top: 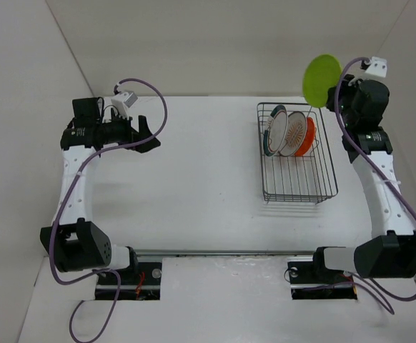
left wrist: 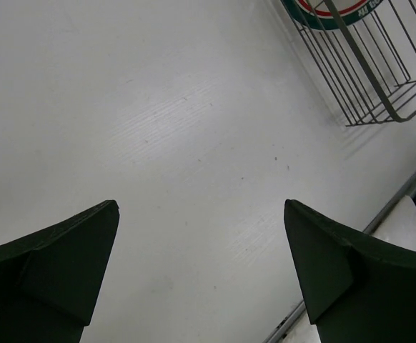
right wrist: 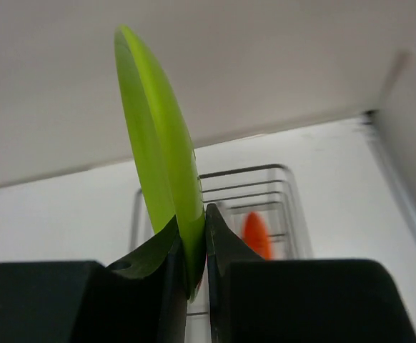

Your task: Load the plates into the dish rack

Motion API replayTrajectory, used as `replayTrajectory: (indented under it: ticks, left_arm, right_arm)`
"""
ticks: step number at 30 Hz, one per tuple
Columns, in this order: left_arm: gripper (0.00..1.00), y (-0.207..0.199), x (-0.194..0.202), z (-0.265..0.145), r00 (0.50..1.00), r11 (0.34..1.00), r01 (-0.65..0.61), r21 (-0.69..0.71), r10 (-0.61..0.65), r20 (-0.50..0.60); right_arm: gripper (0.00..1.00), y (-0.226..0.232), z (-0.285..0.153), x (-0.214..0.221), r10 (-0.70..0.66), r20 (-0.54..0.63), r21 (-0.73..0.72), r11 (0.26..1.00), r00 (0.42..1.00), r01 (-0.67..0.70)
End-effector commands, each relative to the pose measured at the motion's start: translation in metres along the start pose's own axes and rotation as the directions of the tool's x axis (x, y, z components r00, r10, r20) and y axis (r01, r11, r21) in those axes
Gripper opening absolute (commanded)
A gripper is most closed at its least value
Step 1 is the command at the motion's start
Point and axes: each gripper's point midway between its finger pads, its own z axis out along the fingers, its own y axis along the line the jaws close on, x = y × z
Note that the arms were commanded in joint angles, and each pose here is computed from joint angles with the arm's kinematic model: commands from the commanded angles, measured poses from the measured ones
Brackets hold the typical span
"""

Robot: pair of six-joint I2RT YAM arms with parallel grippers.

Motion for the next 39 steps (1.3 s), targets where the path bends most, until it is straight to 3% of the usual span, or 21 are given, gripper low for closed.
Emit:
replayTrajectory:
  ticks: [1,6,11,24,39]
  left_arm:
    - [1.00,0.005,-0.018,-0.011,0.997,0.995,-0.039,-0.091,0.045,0.065]
    - [1.00,0.003,-0.016,-0.012,0.997,0.995,-0.040,-0.092,0.046,0.066]
    - [1.00,0.001,-0.013,-0.014,0.997,0.994,-0.056,-0.091,0.061,0.057]
    - [1.00,0.005,-0.008,-0.012,0.997,0.994,-0.049,-0.098,0.054,0.049]
    - [1.00,0.005,-0.008,-0.012,0.997,0.993,-0.058,-0.099,0.063,0.048]
  right_arm:
    - [0.00,-0.078,-0.021,-0.012,-0.159,-0.028,0.374,0.914,0.987,0.158]
    - [0.00,-0.109,-0.014,-0.014,-0.255,-0.069,0.478,0.840,0.964,0.256]
    - [0.00,-0.136,-0.001,0.004,-0.247,-0.106,0.544,0.796,0.963,0.264]
    - [0.00,-0.133,0.027,0.070,-0.191,-0.213,0.419,0.868,0.958,0.266]
    - [0.00,-0.136,0.035,0.134,-0.146,-0.338,0.350,0.898,0.930,0.268]
